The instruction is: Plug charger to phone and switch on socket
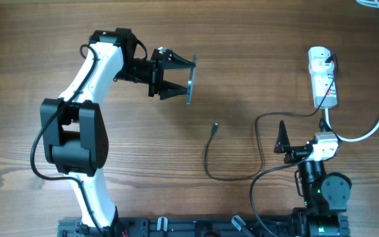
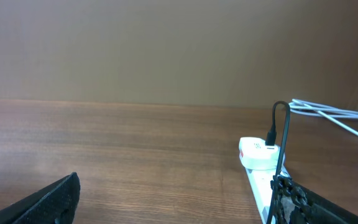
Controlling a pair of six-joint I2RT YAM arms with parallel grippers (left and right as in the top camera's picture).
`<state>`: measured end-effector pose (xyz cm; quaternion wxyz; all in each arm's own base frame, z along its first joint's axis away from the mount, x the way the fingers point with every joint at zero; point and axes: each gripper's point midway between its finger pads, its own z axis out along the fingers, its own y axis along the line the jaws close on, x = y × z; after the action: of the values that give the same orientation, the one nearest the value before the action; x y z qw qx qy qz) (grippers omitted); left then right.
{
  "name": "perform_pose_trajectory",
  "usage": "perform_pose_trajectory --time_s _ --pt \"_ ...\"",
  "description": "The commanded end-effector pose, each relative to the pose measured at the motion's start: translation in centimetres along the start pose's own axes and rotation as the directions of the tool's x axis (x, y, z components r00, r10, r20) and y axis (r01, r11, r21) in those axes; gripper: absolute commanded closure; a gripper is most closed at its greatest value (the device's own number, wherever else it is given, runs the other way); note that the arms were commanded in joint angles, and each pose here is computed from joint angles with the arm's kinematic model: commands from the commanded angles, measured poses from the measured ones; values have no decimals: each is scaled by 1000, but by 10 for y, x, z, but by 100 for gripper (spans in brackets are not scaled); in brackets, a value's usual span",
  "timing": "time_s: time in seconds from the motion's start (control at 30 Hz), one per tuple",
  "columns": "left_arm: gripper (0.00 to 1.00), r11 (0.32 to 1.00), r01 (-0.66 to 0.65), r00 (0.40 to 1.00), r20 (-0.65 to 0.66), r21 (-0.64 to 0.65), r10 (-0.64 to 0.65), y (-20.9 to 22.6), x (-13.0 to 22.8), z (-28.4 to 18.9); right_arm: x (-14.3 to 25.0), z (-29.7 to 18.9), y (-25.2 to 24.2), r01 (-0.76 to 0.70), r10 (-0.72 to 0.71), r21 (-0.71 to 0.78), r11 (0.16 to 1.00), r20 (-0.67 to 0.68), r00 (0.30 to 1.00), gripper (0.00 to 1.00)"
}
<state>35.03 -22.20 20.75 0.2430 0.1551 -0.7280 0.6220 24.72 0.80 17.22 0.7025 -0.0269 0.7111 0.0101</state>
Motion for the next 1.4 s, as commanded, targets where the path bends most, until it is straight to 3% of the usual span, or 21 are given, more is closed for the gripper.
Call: perform_pose_trajectory --time_s 0.0,0.33,0.4,0.47,0.53,0.6,0.63,0.67,0.73,0.8,0.9,0.97,1.1,1.17,1.27,1.37 --pt "40 998 -61 998 9 -13 61 -7 10 -1 -1 0 0 0 0 3 1000 4 1000 0" --pt "40 1000 -2 1000 -10 17 2 -10 17 -1 -3 0 1 -2 2 -2 1000 13 1000 0" --pt "40 998 1 1000 -26 61 1 -18 20 -1 -15 -4 33 -197 205 -197 960 23 978 0" --pt "40 995 3 999 -41 98 1 -24 23 -2 -13 -13 65 -465 450 -358 810 -131 884 0" --pt "40 994 7 999 -45 108 -2 -26 23 -2 -12 -14 69 -669 630 -327 668 -230 742 0" --pt "40 994 24 999 -46 107 -19 -25 25 -2 -13 -14 67 -842 789 -251 477 -300 536 0" --pt "40 994 32 998 -48 106 -27 -25 25 -2 -20 -15 69 -855 803 -270 442 -306 511 0" --pt "41 993 45 998 -49 106 -40 -25 26 -2 -34 -19 74 -826 785 -340 449 -291 546 0" --pt "42 993 52 998 -50 106 -47 -25 27 -2 -76 -37 86 -662 702 -553 506 -182 689 0" --pt "42 993 52 998 -50 105 -47 -25 27 -2 -109 -51 88 -566 686 -644 516 -85 722 0" --pt "42 993 52 998 -50 105 -47 -25 27 -2 -146 -62 88 -463 628 -667 584 10 778 0" --pt "42 993 52 998 -50 106 -47 -25 27 -2 -169 -60 90 -391 520 -629 672 24 854 0" --pt "42 993 51 998 -50 105 -46 -25 27 -2 -188 -41 99 -325 302 -583 745 -139 943 0" --pt "42 993 51 998 -50 105 -46 -25 27 -2 -187 -31 101 -345 233 -558 755 -263 936 0" --pt "42 993 51 998 -50 105 -46 -25 27 -2 -181 -20 102 -426 161 -495 757 -491 856 0" --pt "42 993 51 998 -50 105 -46 -25 27 -2 -182 -18 120 -594 203 -493 636 -635 745 0"
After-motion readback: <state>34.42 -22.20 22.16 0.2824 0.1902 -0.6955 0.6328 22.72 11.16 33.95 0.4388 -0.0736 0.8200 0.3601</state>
